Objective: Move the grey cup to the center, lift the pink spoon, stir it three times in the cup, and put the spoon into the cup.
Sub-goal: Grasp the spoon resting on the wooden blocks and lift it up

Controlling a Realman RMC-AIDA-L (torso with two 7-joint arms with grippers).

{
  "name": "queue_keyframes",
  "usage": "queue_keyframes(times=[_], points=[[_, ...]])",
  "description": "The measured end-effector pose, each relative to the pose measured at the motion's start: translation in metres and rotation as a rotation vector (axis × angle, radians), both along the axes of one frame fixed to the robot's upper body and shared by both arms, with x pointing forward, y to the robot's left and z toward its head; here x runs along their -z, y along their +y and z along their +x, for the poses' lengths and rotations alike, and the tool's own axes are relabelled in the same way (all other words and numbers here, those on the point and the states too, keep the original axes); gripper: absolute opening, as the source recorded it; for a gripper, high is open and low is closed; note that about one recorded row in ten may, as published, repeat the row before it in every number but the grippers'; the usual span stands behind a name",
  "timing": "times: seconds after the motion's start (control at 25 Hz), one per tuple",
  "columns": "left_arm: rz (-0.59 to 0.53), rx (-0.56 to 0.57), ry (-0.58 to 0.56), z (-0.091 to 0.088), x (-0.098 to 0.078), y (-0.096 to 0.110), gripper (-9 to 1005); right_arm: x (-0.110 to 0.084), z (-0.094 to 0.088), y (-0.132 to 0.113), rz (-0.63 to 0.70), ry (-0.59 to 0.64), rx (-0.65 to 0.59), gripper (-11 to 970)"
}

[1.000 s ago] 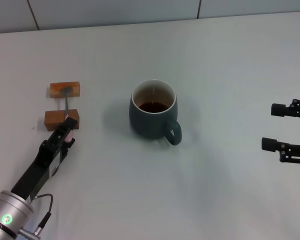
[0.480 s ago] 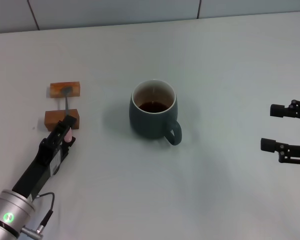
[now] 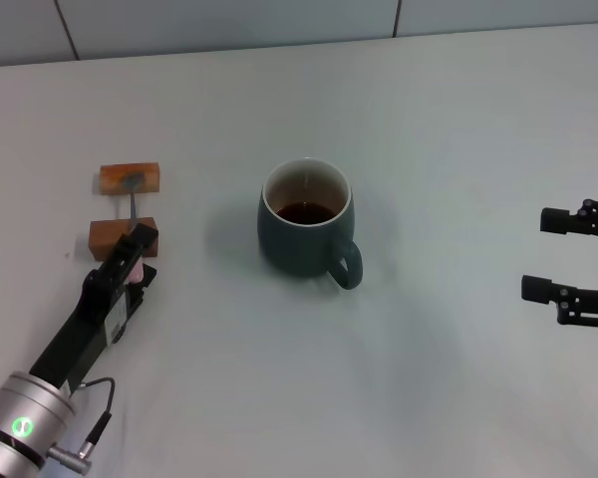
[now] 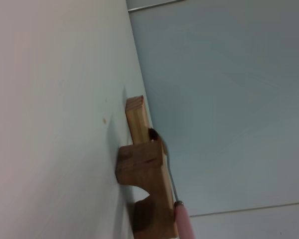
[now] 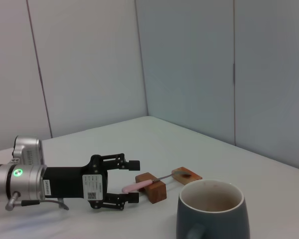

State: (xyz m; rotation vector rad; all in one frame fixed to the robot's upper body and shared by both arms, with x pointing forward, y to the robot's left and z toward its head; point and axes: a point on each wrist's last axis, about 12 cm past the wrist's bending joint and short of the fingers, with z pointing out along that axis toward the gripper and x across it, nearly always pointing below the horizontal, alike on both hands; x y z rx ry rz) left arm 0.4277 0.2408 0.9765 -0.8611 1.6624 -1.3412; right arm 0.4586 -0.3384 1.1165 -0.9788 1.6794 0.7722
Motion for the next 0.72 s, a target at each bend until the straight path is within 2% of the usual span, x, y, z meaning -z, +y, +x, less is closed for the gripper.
queue_keyframes(times=[0.72], points=[[-0.010,-0.018,0.008,0.0065,-0.0007,-0.0005,739,0.0020,-0.0005,0.0003,-0.009,0.013,-0.004,793]])
